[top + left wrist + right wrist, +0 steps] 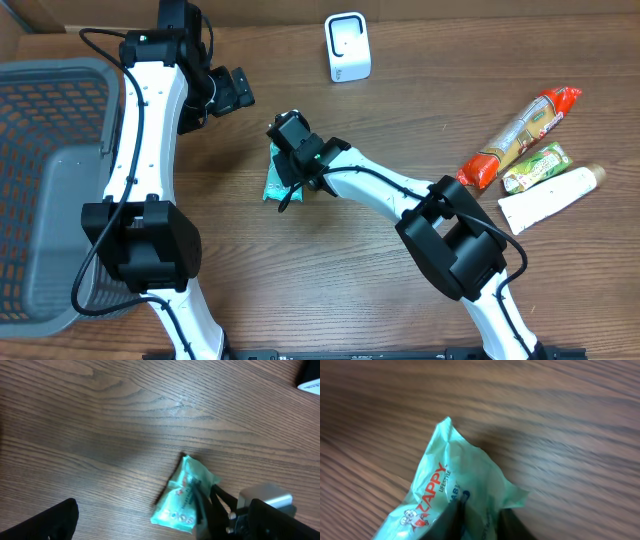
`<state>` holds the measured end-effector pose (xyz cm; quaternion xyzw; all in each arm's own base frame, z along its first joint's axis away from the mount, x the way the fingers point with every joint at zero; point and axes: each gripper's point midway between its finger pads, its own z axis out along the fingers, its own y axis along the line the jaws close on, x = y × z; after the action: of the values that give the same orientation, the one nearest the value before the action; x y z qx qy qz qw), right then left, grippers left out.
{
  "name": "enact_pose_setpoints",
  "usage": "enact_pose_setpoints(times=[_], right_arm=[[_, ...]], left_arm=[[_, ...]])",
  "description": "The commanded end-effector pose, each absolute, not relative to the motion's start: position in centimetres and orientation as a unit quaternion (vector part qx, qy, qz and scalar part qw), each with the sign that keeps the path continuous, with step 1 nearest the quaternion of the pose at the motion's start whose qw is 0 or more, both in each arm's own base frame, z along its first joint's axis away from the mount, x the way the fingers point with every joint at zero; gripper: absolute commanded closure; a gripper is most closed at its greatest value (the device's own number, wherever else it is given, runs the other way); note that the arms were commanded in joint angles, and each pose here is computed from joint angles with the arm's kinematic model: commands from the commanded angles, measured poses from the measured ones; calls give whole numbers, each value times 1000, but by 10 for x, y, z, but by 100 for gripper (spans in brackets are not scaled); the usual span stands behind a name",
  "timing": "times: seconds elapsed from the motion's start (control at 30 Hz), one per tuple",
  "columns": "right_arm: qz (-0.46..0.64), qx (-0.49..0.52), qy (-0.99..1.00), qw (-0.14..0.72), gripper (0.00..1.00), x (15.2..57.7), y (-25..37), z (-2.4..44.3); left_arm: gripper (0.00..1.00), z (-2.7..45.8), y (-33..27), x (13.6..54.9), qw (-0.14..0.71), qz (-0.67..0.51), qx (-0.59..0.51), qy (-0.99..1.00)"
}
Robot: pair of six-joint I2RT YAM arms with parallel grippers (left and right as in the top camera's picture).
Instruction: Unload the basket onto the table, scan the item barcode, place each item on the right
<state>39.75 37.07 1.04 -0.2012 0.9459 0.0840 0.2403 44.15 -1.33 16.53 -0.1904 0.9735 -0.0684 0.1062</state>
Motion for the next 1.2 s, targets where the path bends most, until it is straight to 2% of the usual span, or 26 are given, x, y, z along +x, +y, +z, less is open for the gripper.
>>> enact_pose_setpoints(times=[0.0,0.13,0.33,0.43,0.6,0.7,0.87,1.07,1.1,1.17], right_arm=[[-85,-237,957,147,86,365,292,-75],[-110,-247,959,81,96,346,270,-72],[-94,-222,970,32,96,346,256,-52],[-130,-212,968,40,97,360,243,-23],[-302,-128,938,108,97,385,191,52],[-373,-74,916,129,96,380,166,79],[-411,-46,905,102,96,353,153,87],[-378,-59,918,103,96,349,175,74],[-355,-62,929,89,93,346,182,67],[-308,-56,948,66,73,342,194,53]], left_arm=[[0,161,-15,442,100,-72,-198,972],[0,161,-15,442,100,-72,-198,972],[0,161,-15,442,100,-72,-198,972],[0,161,-15,442,100,-72,-198,972],[0,161,-15,442,100,-71,-198,972],[1,161,-15,442,100,-72,-198,972],[0,161,-15,442,100,-72,-198,972],[0,161,-15,442,100,-72,-198,972],[1,161,-15,442,100,-72,-198,972],[0,161,-15,442,100,-72,-198,972]])
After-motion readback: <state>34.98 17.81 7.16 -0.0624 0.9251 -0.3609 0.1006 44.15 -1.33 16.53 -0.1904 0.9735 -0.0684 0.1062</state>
